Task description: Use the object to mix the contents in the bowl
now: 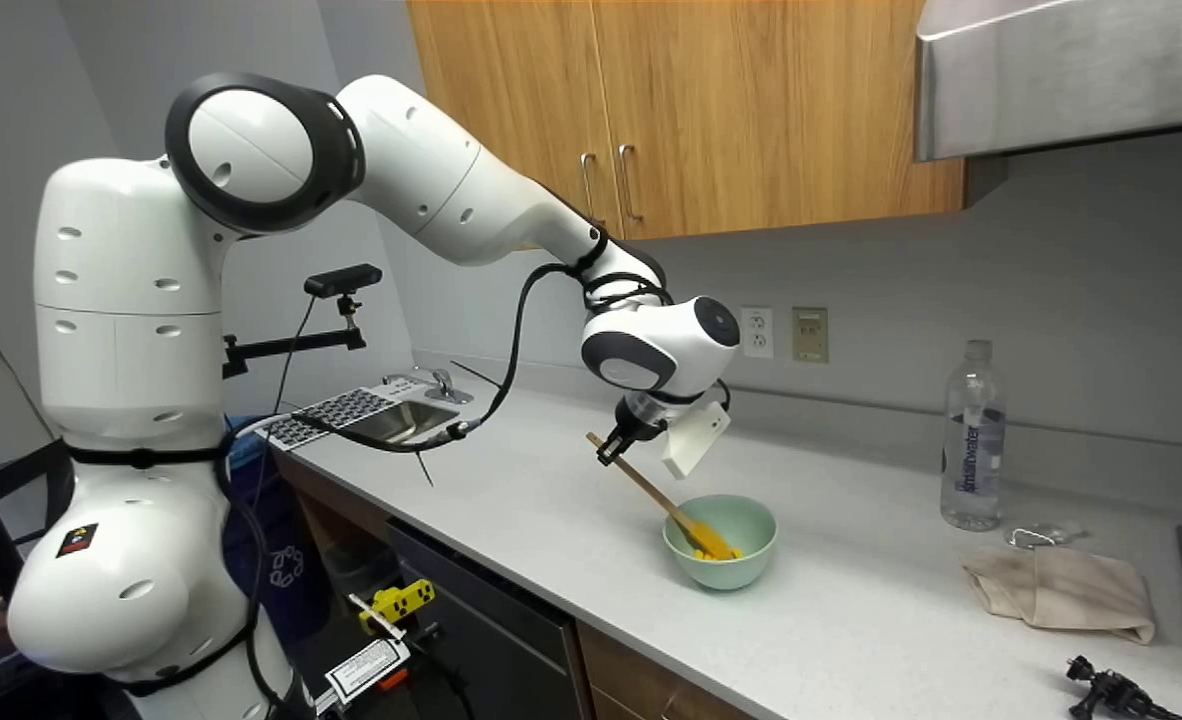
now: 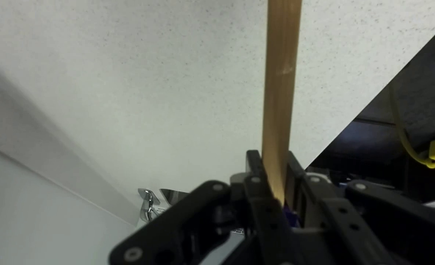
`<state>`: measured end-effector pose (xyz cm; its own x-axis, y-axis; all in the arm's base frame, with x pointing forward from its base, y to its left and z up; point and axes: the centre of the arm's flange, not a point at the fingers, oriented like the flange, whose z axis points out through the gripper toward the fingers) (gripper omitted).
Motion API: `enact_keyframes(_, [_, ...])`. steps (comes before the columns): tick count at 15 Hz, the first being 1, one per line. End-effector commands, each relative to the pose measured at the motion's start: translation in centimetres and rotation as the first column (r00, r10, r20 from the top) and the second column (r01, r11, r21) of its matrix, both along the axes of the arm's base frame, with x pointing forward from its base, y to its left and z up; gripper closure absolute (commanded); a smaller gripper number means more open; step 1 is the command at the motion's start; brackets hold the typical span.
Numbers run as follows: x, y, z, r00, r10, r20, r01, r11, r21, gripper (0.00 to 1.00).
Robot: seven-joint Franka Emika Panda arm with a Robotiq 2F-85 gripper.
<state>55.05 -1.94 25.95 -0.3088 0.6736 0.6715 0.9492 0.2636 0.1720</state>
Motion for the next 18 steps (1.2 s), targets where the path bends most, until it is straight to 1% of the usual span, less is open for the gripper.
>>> enact_keyframes(1, [-0.56, 0.74, 1.69, 1.0, 0.024, 0.017, -0.025, 0.998, 0.063, 0.96])
enact_keyframes(2, [-0.63, 0.79, 1.86, 1.0, 0.023, 0.015, -0.024, 0.997, 0.067, 0.96])
enact_keyframes(3, [-0.63, 0.74, 1.9, 1.0, 0.016, 0.013, -0.016, 0.999, 0.05, 0.96])
enact_keyframes(4, [-0.55, 0.6, 1.77, 1.0, -0.007, 0.017, 0.007, 1.0, -0.003, 0.96])
enact_keyframes(7, [-0.25, 0.02, 1.4, 0.998, -0.05, 0.042, 0.054, 0.994, -0.099, 0.96])
enact_keyframes(10, [-0.15, -0.08, 1.24, 0.996, -0.062, 0.059, 0.07, 0.989, -0.133, 0.96])
enact_keyframes(12, [-0.26, 0.2, 1.24, 0.997, -0.048, 0.057, 0.054, 0.992, -0.114, 0.96])
enact_keyframes(14, [-0.38, 0.44, 1.37, 0.998, -0.024, 0.05, 0.027, 0.997, -0.067, 0.96])
enact_keyframes(18, [-0.9, 0.78, 1.44, 0.998, 0.044, 0.036, -0.046, 0.997, 0.056, 0.96])
